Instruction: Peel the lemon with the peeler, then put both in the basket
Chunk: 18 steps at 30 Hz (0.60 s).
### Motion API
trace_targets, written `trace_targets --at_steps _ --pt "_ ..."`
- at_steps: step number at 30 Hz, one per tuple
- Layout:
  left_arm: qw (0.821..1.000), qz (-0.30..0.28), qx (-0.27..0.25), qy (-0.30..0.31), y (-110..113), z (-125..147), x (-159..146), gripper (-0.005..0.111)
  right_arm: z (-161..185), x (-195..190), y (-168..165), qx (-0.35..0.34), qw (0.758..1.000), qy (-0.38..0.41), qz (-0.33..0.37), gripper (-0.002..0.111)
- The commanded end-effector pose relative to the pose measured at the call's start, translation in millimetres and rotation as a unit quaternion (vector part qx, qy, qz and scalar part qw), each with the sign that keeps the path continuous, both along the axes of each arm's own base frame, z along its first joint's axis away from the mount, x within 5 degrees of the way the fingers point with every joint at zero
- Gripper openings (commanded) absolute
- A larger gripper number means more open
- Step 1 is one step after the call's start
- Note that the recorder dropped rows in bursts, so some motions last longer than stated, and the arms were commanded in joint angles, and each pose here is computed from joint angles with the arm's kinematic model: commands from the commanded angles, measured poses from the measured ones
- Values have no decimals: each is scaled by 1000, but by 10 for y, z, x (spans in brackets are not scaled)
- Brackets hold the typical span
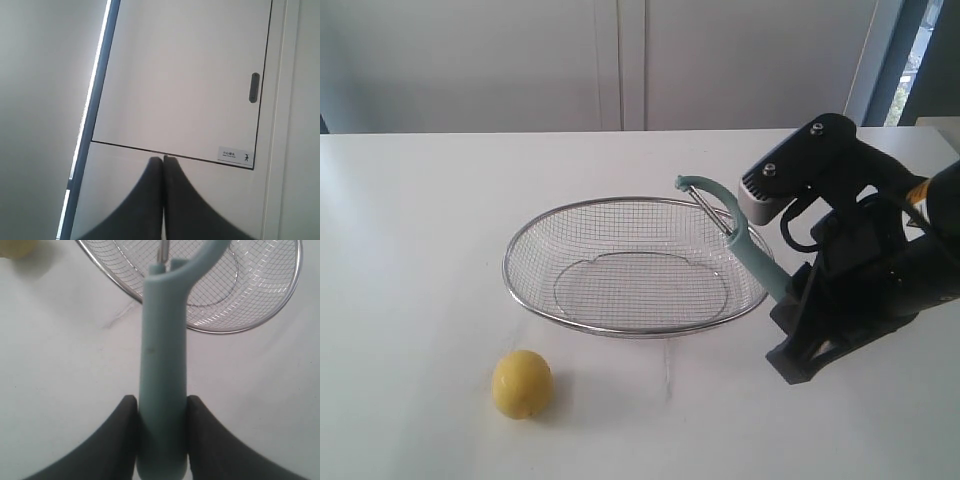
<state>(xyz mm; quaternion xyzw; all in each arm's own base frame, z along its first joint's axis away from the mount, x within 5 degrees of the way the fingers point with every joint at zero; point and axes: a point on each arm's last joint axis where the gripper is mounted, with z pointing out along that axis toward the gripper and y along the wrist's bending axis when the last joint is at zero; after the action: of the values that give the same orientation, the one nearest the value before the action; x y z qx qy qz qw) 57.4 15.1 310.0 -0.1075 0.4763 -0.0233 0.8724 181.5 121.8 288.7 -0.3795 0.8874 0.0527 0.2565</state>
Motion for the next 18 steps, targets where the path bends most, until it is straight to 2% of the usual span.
trace_targets --at_steps 1,7,11,13,18 --pt "1000 2 13 7 -9 125 87 0 22 10 -23 4 1000 -9 -6 0" --pt "999 -5 36 29 -42 224 244 0 22 10 -23 4 1000 -9 -6 0" --pt "995 -59 58 55 -166 226 390 0 22 10 -23 4 1000 -9 -6 0" --pt "991 -81 79 65 -235 202 446 0 22 10 -23 4 1000 -9 -6 0" --pt "971 -110 182 106 -441 93 604 0 22 10 -23 4 1000 -9 -6 0"
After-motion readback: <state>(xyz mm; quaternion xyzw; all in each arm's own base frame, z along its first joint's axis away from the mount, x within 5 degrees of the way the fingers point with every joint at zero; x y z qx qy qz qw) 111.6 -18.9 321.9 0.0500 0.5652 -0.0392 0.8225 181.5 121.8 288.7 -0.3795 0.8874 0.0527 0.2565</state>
